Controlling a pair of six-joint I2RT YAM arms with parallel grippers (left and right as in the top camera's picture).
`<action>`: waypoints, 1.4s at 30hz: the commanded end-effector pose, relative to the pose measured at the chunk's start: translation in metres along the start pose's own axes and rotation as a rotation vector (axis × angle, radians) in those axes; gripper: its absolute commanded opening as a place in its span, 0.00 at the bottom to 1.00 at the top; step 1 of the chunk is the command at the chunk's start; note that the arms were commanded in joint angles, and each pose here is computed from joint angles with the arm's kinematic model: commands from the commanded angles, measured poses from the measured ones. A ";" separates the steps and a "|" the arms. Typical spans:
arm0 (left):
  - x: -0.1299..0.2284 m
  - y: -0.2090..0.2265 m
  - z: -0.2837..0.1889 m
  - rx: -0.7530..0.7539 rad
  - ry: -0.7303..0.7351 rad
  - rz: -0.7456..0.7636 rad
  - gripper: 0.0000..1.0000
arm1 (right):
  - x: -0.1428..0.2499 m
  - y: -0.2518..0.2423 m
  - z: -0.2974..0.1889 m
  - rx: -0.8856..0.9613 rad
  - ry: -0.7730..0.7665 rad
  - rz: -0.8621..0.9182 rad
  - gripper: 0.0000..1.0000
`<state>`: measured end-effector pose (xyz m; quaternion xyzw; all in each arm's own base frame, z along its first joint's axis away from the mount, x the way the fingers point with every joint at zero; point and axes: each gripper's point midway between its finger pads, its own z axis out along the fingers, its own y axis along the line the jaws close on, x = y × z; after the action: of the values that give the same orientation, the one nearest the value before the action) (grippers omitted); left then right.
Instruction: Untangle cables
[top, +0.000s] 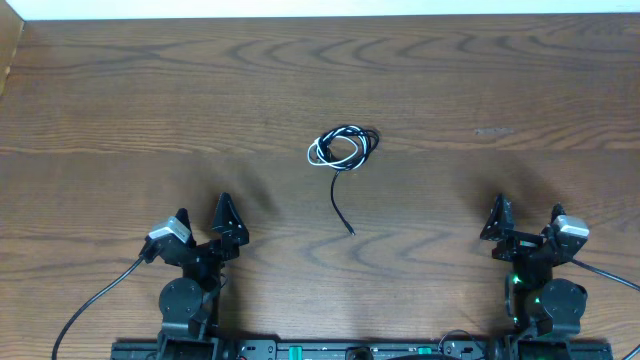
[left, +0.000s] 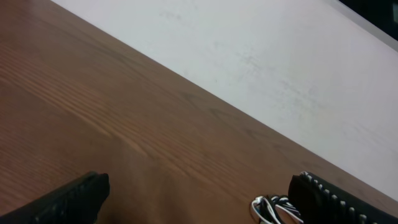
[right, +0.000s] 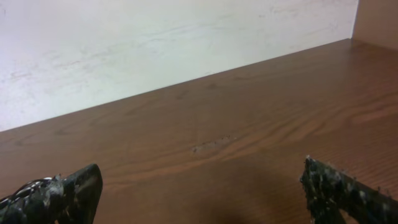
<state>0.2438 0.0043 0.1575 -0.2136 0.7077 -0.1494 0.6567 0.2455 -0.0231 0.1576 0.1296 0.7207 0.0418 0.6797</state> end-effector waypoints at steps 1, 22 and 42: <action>0.013 0.012 0.001 -0.046 0.029 0.031 0.98 | 0.000 0.002 0.000 -0.011 0.000 -0.007 0.99; 0.024 -0.002 0.001 0.037 0.088 0.029 0.98 | 0.011 0.045 -0.006 -0.189 0.043 -0.020 0.99; -0.064 -0.102 -0.085 0.147 0.584 0.111 0.98 | 0.012 0.045 -0.006 -0.188 0.043 -0.020 0.99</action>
<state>0.1763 -0.0416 0.2260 -0.1267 0.8567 -0.1978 0.4593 0.2454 0.0224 0.1583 0.0621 0.7286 0.1048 0.6740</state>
